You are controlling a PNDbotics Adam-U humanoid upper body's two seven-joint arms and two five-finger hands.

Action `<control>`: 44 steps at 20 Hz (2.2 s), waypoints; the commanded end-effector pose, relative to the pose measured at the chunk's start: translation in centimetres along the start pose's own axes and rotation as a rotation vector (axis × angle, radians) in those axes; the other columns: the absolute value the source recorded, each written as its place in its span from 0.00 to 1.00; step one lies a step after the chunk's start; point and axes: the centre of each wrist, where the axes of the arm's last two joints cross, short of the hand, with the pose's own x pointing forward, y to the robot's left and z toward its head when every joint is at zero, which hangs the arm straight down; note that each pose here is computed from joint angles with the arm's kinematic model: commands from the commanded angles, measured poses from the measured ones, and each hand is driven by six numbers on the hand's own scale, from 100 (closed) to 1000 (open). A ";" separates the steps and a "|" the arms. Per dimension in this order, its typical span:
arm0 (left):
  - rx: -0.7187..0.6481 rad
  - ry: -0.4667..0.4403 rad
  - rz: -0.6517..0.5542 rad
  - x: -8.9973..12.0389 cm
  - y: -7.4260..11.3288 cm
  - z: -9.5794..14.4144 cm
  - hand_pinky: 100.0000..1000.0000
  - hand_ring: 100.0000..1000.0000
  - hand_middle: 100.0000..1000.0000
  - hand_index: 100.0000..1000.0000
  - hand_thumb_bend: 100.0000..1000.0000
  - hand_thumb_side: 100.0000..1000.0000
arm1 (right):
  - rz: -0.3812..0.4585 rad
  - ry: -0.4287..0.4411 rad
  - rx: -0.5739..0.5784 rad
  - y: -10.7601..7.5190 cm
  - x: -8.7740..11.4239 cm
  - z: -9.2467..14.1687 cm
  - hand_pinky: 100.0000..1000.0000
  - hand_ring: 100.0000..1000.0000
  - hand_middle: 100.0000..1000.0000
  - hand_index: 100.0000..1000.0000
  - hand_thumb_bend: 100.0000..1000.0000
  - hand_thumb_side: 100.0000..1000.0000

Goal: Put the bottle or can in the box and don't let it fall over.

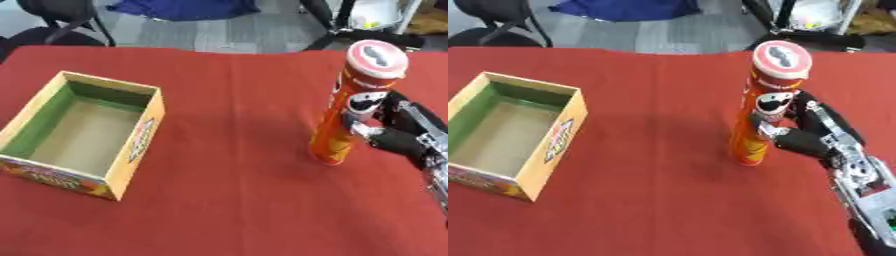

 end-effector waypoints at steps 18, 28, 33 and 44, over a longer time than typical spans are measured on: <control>-0.009 -0.027 0.003 0.7 0.0 -0.2 0.68 0.80 0.65 0.66 0.89 0.81 | 0.018 -0.009 -0.009 -0.5 0.9 -1.3 1.00 0.97 0.85 0.95 0.27 0.22; -0.010 -0.028 0.006 0.7 -0.1 -0.3 0.68 0.80 0.65 0.66 0.89 0.81 | -0.009 0.013 -0.036 -0.4 0.7 -1.7 1.00 0.95 0.73 0.90 0.29 0.13; -0.012 -0.030 0.007 0.8 -0.1 -0.3 0.68 0.80 0.65 0.66 0.89 0.81 | -0.042 0.024 -0.060 -0.3 0.6 -1.7 1.00 0.93 0.60 0.83 0.30 0.08; -0.013 -0.029 0.008 0.8 -0.1 -0.3 0.68 0.80 0.65 0.66 0.88 0.81 | -0.118 0.025 -0.098 -0.1 0.6 -1.7 1.00 0.88 0.46 0.68 0.29 0.00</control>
